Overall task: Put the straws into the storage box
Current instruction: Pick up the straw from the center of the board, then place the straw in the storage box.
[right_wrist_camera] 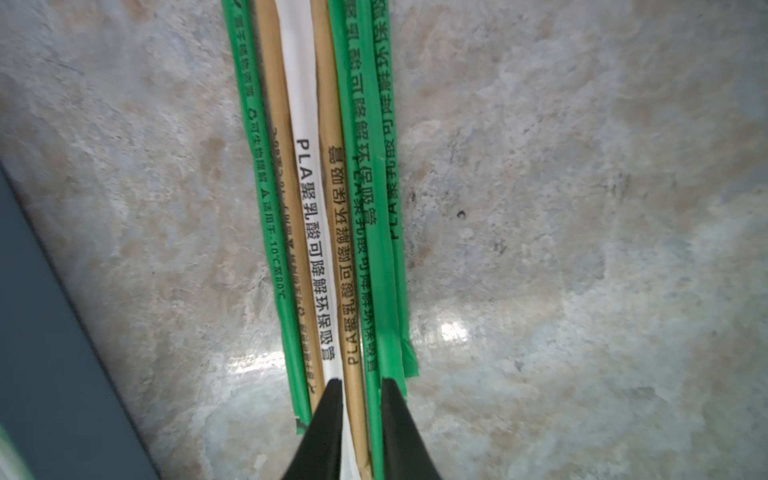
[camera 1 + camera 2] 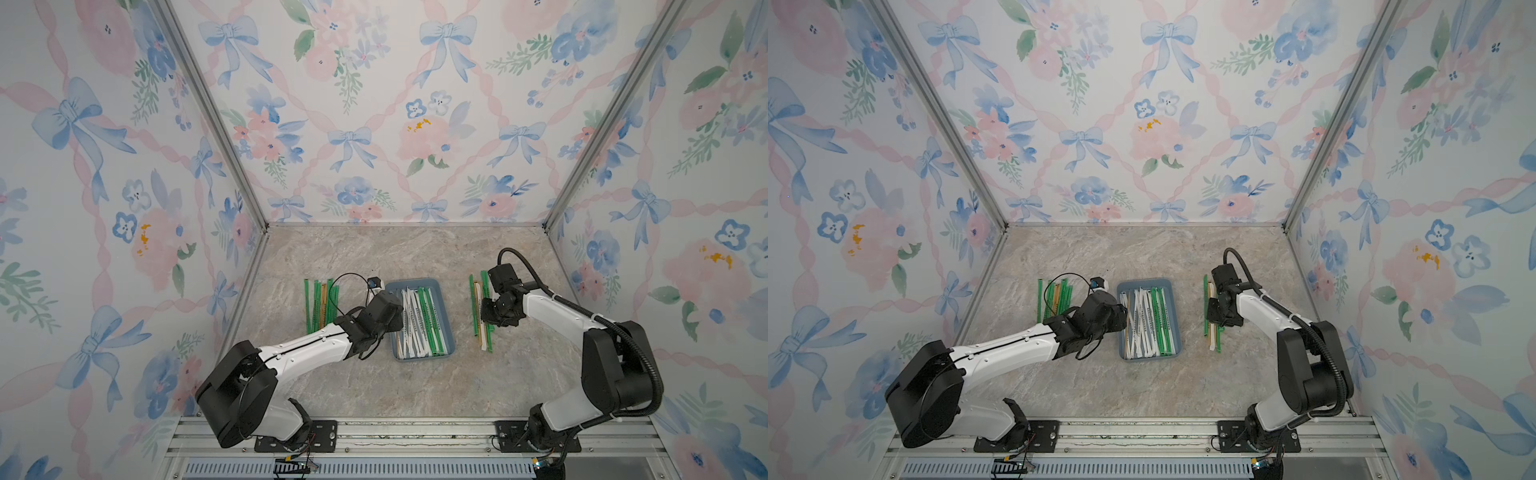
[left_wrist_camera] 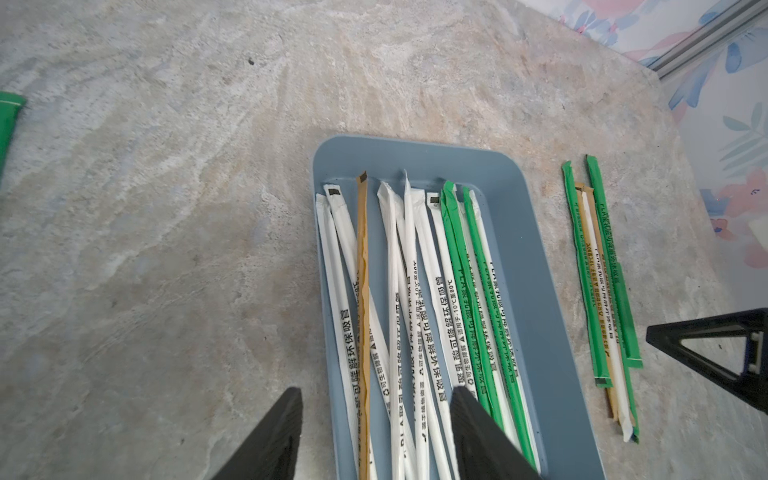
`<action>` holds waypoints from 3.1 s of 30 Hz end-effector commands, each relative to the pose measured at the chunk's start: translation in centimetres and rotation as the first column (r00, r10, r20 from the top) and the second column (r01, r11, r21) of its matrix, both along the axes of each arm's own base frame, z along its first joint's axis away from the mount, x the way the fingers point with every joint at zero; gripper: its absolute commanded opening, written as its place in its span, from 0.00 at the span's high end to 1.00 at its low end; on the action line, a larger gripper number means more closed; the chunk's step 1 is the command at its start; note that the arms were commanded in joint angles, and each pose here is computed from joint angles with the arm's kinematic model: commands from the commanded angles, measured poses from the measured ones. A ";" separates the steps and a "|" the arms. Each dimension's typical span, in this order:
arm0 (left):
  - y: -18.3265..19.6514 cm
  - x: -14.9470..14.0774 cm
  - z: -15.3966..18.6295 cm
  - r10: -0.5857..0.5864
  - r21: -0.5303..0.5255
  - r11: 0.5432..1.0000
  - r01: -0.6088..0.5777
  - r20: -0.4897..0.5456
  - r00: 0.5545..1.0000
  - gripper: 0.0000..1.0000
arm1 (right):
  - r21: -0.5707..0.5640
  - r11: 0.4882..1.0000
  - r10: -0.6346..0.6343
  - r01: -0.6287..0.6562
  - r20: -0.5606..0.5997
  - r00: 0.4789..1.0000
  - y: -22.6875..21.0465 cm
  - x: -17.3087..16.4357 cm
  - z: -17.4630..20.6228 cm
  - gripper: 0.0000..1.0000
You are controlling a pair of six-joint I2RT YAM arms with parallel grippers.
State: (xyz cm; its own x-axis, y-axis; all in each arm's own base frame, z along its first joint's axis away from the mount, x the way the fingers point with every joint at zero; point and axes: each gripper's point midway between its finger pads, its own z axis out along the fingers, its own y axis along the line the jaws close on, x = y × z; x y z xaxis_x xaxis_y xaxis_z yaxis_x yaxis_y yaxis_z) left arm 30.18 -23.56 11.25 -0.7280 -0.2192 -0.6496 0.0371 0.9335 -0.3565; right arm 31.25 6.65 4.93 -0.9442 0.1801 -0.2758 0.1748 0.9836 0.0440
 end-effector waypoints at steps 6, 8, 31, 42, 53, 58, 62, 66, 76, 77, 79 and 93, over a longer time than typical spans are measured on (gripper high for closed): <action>1.4 -0.1 0.0 0.024 0.017 1.000 -0.024 0.012 1.000 0.39 | -0.080 0.997 0.005 -0.007 -0.035 0.999 -1.3 0.2 -1.8 0.80; 1.5 -0.2 0.0 0.026 0.018 0.999 -0.026 0.012 1.000 0.39 | -0.090 0.996 0.007 -0.010 -0.037 0.999 -1.4 0.4 -2.0 0.81; 2.0 -0.3 -0.3 0.041 0.022 0.999 -0.041 0.011 0.999 0.39 | -0.084 0.996 0.028 -0.026 0.028 0.999 -1.1 0.6 0.9 0.94; 3.6 0.3 -0.1 0.076 0.032 0.997 -0.077 0.026 0.997 0.39 | 0.065 0.990 0.118 -0.129 0.145 0.982 3.9 -0.1 5.7 0.93; 6.6 0.4 -1.6 0.134 0.057 0.989 -0.134 0.001 0.991 0.38 | 0.350 0.854 0.352 -0.386 0.157 0.923 18.6 -4.6 5.1 0.93; 9.2 0.6 -2.1 0.185 0.062 0.981 -0.184 -0.007 0.983 0.38 | 0.310 0.876 0.371 -0.371 0.061 0.927 18.6 -5.8 2.5 0.93; 11.1 0.7 -2.1 0.226 0.062 0.972 -0.225 -0.001 0.974 0.37 | 0.277 0.891 0.372 -0.359 0.004 0.928 18.1 -6.4 1.0 0.93; 12.3 0.7 -2.2 0.243 0.074 0.967 -0.243 0.003 0.970 0.38 | 0.257 0.894 0.392 -0.368 -0.047 0.919 18.3 -6.8 0.0 0.92; 13.7 0.8 -3.8 0.265 0.122 0.958 -0.259 -0.031 0.964 0.42 | 0.189 0.905 0.394 -0.380 -0.043 0.918 18.3 -6.0 0.3 0.72; 13.8 0.9 -3.9 0.262 0.134 0.958 -0.255 -0.032 0.965 0.43 | 0.184 0.907 0.391 -0.380 -0.030 0.920 18.2 -5.8 0.6 0.69; 14.0 1.0 -4.2 0.263 0.149 0.955 -0.255 -0.036 0.964 0.47 | 0.177 0.909 0.386 -0.378 -0.011 0.923 18.1 -5.4 1.1 0.67; 16.3 0.9 -7.1 0.323 0.251 0.923 -0.293 -0.091 0.942 0.50 | 0.125 0.946 0.286 -0.298 0.104 0.952 14.4 -3.3 4.2 0.66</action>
